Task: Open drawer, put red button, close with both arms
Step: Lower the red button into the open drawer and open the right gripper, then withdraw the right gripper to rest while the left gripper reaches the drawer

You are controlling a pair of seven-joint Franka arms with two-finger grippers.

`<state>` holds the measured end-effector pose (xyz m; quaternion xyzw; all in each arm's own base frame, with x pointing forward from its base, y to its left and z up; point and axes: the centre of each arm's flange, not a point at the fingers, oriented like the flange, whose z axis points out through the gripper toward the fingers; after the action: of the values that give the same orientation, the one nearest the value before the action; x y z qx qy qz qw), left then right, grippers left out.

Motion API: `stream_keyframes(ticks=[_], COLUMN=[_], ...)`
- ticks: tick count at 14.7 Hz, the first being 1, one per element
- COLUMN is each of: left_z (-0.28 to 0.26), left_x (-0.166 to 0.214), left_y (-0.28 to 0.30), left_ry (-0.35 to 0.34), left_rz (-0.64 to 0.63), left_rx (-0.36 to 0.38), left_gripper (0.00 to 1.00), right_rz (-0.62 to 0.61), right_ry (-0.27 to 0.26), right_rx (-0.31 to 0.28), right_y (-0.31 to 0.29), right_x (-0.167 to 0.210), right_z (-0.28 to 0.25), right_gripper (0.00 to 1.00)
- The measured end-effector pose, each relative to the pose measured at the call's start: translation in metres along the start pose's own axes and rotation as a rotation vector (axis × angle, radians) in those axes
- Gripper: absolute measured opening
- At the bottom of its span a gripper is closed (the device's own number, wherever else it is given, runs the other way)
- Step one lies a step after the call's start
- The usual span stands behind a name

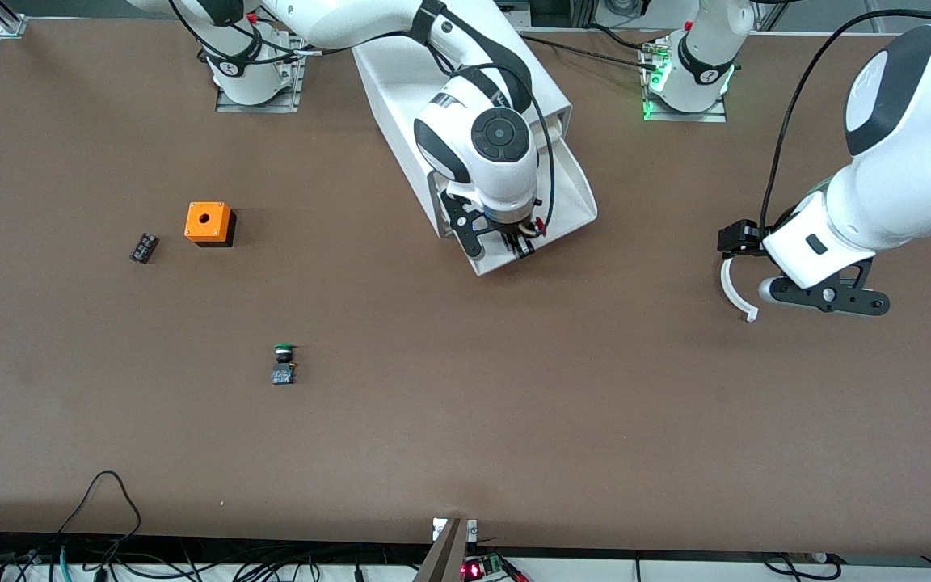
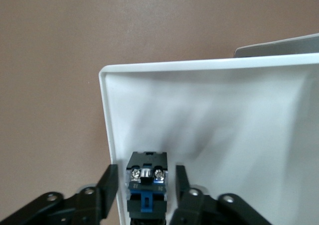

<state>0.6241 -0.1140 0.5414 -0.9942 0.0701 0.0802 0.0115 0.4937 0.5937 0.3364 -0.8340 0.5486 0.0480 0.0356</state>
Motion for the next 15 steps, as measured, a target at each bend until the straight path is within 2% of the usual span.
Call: stream_keyframes(ticks=[1, 2, 4, 5, 9, 12, 15], left_z=[0.0, 0.0, 0.0, 0.0, 0.001, 0.001, 0.008], left_x=[0.0, 0.0, 0.0, 0.0, 0.0, 0.0, 0.0], left_y=[0.0, -0.001, -0.001, -0.001, -0.001, -0.001, 0.0], left_ry=[0.0, 0.0, -0.001, -0.001, -0.001, -0.003, -0.025], left_rz=[-0.001, -0.001, -0.002, -0.003, -0.035, -0.073, -0.088], left_rx=[0.0, 0.0, 0.0, 0.0, 0.0, 0.0, 0.002], left_gripper=[1.0, 1.0, 1.0, 1.0, 1.0, 1.0, 1.0], right_rz=[0.005, 0.012, 0.019, -0.002, -0.108, -0.197, -0.337], right_ry=[-0.001, 0.001, 0.021, 0.03, 0.034, -0.019, -0.026], right_rx=[0.01, 0.025, 0.072, 0.096, 0.161, 0.153, 0.123], right_y=[-0.002, -0.007, -0.02, -0.028, -0.055, -0.067, -0.068], right_x=[0.002, 0.007, 0.028, 0.041, 0.111, 0.19, 0.267], right_z=[-0.004, -0.011, -0.031, -0.044, -0.095, -0.136, -0.157], right_gripper=[0.65, 0.78, 0.96, 1.0, 1.0, 1.0, 1.0])
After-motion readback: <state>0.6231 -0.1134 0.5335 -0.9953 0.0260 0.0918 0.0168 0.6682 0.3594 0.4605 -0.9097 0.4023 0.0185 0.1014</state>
